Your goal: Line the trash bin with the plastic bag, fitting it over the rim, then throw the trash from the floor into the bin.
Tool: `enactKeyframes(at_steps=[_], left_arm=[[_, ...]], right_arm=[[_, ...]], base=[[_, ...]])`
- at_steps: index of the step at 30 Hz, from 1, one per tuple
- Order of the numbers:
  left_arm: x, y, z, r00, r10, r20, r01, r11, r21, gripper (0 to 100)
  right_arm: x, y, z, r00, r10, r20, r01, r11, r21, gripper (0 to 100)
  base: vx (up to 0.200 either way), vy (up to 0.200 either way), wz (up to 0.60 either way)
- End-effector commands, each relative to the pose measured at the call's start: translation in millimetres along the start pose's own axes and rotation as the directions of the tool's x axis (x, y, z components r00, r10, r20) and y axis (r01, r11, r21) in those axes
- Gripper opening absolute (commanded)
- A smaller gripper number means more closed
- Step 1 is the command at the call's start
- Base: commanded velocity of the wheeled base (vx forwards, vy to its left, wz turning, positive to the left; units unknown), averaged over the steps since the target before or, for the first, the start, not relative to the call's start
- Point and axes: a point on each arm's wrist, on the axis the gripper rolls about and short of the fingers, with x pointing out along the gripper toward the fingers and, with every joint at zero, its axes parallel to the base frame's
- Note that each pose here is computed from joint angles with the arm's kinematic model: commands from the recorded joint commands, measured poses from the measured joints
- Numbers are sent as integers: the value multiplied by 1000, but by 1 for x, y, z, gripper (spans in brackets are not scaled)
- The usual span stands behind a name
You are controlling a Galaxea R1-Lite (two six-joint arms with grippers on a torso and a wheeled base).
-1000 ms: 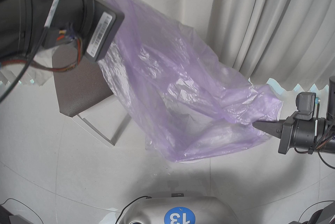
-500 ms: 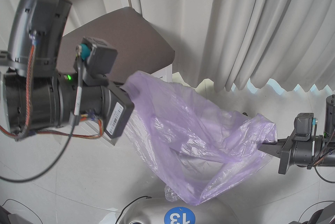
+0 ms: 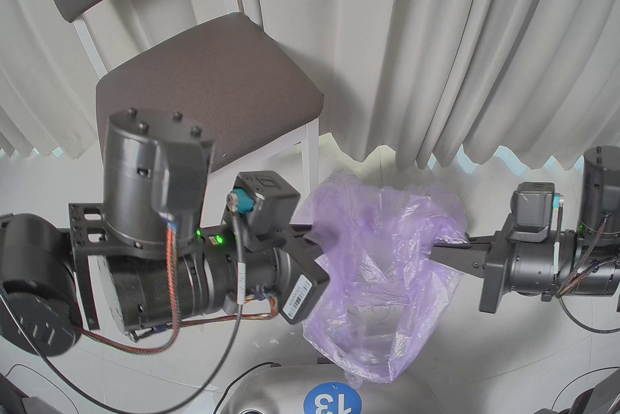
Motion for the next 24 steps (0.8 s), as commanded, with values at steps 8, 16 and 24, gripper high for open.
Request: enactKeyframes(at_steps=[8,16,24], left_arm=[[45,-15,-31,995,-9,100,26,985,-171,0],[66,-32,-38,967,51,251,10,972,-234,0],[76,-42,-58,967,45,249,44,940,-339,0]], right_arm=[[35,-1,-14,999,14,-45,-11,998,66,0],[30,-14,-26,999,-20,24,16,990,138,0],[33,-22,-29,999,-39,24,35,985,168,0]], base=[[0,0,0],[0,0,0],[0,0,0]])
